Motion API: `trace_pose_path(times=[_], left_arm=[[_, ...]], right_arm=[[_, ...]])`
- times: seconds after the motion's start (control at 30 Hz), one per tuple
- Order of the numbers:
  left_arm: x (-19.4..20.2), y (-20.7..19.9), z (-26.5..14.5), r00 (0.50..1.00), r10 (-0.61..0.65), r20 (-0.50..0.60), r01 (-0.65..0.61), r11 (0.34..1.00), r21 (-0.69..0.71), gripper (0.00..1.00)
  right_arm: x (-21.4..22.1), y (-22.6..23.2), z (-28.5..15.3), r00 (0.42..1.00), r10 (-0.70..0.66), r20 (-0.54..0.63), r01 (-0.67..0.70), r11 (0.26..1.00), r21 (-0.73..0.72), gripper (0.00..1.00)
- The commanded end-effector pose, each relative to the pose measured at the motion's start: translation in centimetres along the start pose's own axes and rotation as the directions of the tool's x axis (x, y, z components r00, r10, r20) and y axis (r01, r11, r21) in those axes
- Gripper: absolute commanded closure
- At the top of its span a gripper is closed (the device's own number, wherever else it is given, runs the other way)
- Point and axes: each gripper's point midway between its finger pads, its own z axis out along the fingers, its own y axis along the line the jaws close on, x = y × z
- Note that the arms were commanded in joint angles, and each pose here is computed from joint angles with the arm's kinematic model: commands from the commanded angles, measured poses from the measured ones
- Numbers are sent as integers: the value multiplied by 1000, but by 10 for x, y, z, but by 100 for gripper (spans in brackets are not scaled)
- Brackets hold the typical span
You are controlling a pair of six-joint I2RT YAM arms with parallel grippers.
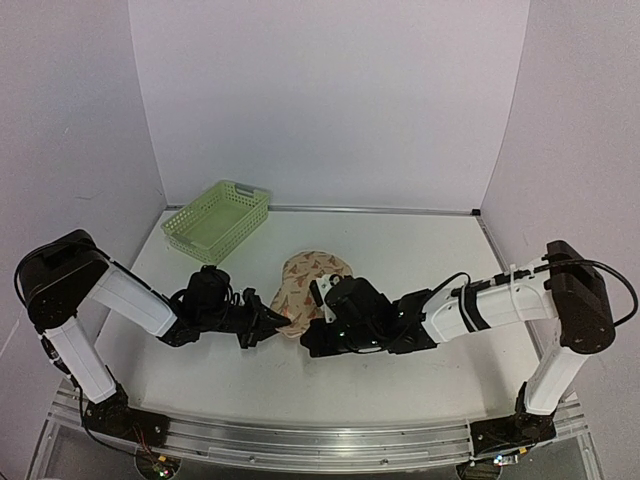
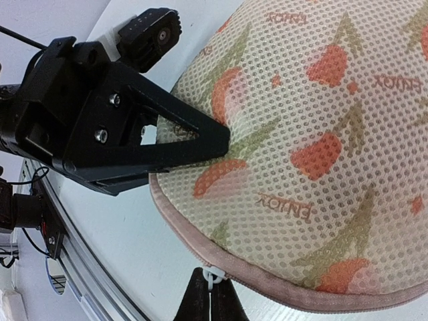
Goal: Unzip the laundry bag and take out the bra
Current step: Hold the laundry bag at the center of the board, then unzip the zipper of the laundry bag.
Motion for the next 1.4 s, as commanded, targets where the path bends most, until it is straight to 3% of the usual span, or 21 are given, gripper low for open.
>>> trace_pose_path(times=[0.0,0.27,0.87,1.07,1.37], left_arm=[[3,-18,-2,999,34,-5,-34,997,68,100],[5,-22,-2,997,71,-12,-70,994,78,100],[15,-30,11,981,163,-105,-155,984,84,100],[15,-31,18,969,207,-134,-200,978,60,100],[1,-40,38,947,267,-176,-266,964,32,100]], right_arm=[[-19,23,-17,996,-21,83,27,997,-68,100],[-1,-6,-28,996,-57,68,57,998,5,100],[23,-109,-75,983,-171,67,139,932,334,100],[33,-117,-82,986,-156,56,129,934,333,100],[56,-105,-83,994,-103,40,92,972,216,100]])
